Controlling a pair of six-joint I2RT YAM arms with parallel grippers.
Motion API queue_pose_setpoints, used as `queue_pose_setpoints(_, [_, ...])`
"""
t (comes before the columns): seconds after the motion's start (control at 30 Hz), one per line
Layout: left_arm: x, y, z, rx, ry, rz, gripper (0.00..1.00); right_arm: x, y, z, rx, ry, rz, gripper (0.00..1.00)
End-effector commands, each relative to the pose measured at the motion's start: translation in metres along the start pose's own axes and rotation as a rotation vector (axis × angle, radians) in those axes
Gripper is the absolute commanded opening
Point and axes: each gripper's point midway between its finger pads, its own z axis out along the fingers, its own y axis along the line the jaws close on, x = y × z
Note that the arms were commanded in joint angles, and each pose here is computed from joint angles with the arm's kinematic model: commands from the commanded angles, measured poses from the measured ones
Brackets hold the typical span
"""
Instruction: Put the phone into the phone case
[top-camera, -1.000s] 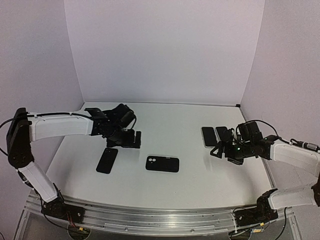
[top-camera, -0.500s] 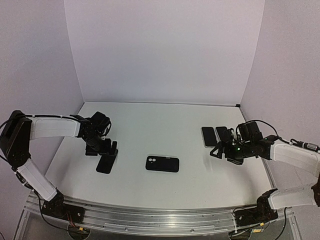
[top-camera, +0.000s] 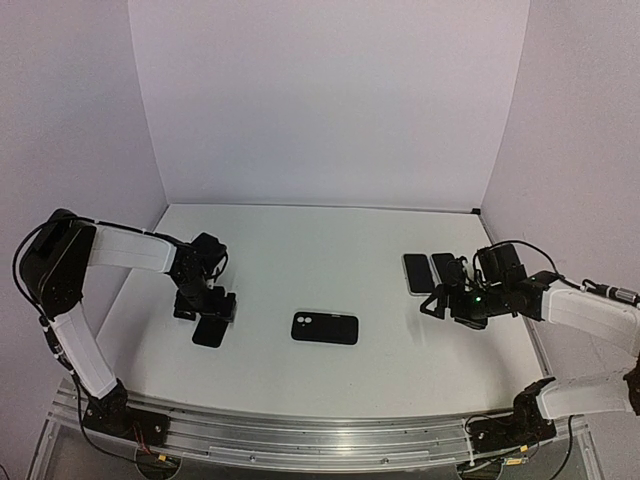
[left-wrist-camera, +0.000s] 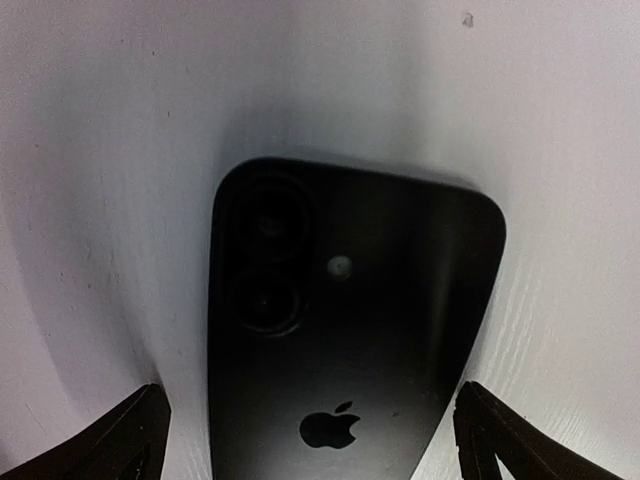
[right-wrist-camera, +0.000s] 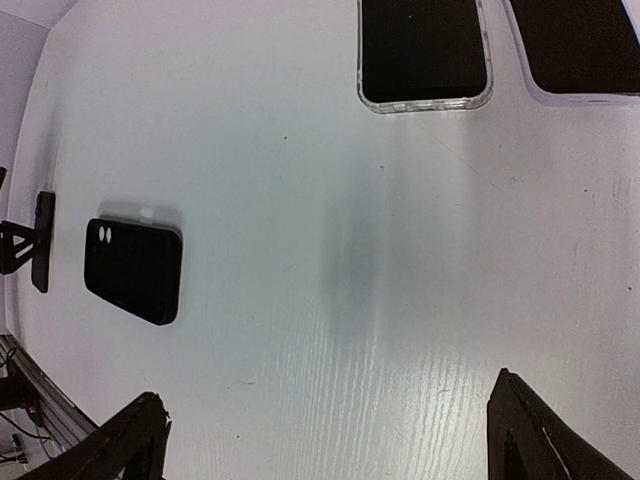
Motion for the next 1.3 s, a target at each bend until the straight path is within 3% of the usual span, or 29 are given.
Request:
queue_pose_setpoints(0.0, [-0.007,-0.004,0.009,0.004,0.023,0.010,1.00,0.001,0.000,-0.002,0.000,-0.005,-0.017,0.97])
queue_pose_setpoints(0.9, [0.045,-0.012,0.055,0.076,0.248,0.000,0.72,-0.003,-0.009,-0.003,0.048,-0.039,0.003,0.96])
queue_pose_setpoints(1.1, [0.040,-0.010,0.059,0.048,0.248,0.000,0.46,-0.004,-0.009,-0.004,0.051,-0.043,0.013,0.96])
queue_pose_setpoints(1.27, [0.011,-0.022,0.031,0.084,0.148,-0.029,0.24,-0.006,-0.006,-0.004,0.038,-0.041,0.019,0.95])
